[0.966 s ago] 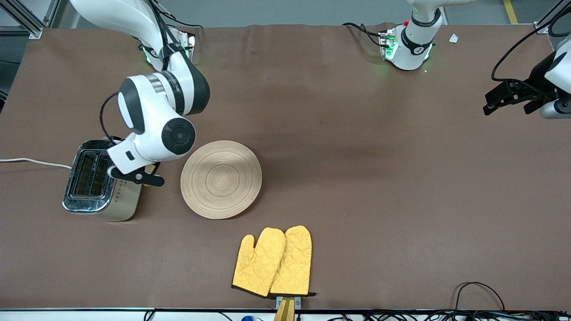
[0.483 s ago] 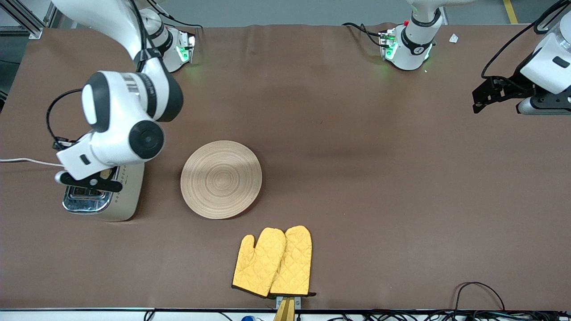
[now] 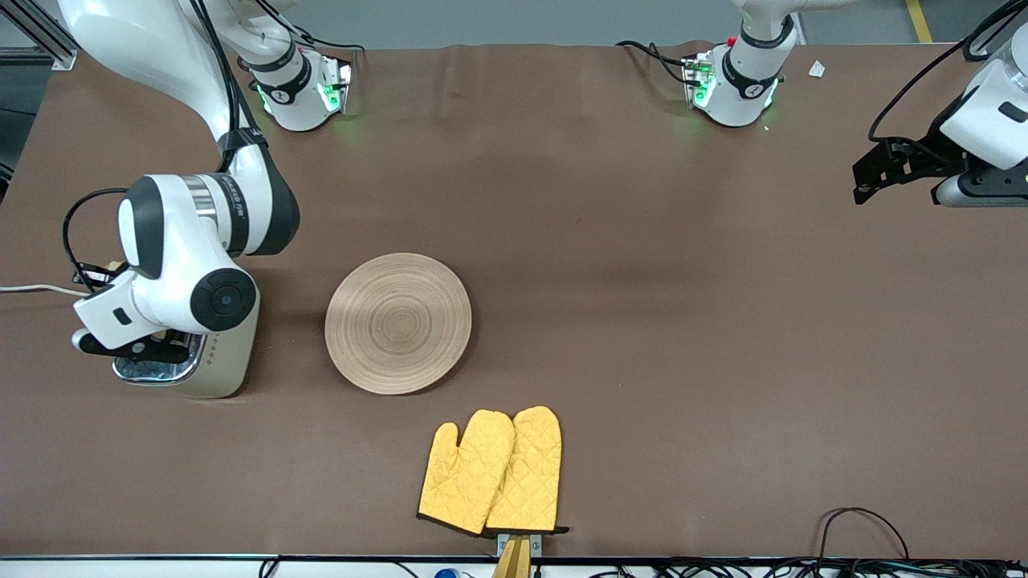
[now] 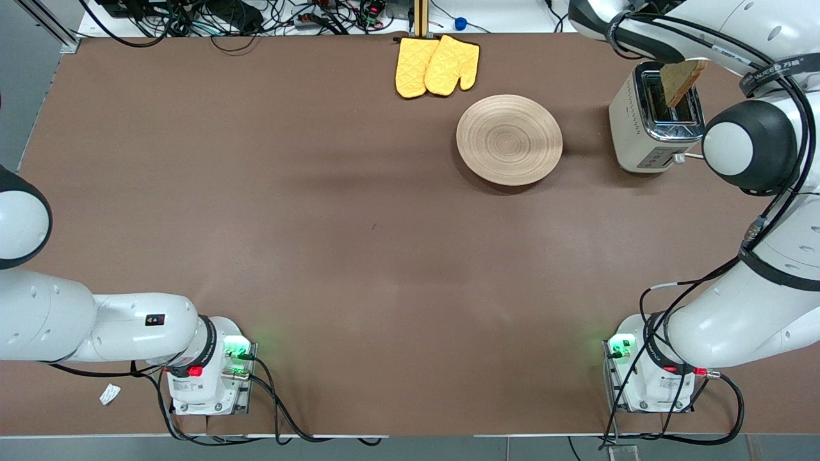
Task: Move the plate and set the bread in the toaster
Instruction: 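Lower the bread into the toaster slot with the right gripper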
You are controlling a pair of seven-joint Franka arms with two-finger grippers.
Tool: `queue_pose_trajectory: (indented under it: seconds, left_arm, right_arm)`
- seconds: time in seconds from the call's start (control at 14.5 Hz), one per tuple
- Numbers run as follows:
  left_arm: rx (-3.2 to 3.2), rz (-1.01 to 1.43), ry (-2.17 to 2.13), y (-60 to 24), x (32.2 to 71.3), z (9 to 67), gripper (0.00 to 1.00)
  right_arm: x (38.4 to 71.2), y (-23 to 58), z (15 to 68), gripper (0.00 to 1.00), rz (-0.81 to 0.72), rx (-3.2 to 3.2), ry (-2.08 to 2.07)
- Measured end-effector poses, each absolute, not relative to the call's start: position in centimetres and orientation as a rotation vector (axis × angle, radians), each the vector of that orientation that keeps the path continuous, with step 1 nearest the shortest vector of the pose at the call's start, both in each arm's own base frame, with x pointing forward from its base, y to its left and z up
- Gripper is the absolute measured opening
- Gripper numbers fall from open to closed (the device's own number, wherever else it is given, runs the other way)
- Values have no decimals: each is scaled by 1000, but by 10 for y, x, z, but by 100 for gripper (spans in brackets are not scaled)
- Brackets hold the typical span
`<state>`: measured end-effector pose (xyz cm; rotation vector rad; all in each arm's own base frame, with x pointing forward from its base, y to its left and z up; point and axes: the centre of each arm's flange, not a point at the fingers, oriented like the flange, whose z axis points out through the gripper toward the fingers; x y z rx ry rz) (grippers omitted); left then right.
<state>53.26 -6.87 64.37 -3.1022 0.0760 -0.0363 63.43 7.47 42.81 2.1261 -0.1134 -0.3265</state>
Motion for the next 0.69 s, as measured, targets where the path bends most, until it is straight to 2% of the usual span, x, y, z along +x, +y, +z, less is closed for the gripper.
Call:
queue_pose_trajectory:
  seconds: [0.69]
  left_arm:
    - [-3102, -36, 76, -69, 533, 644, 100]
  right_arm:
    - [634, 79, 379, 7, -373, 2107, -38]
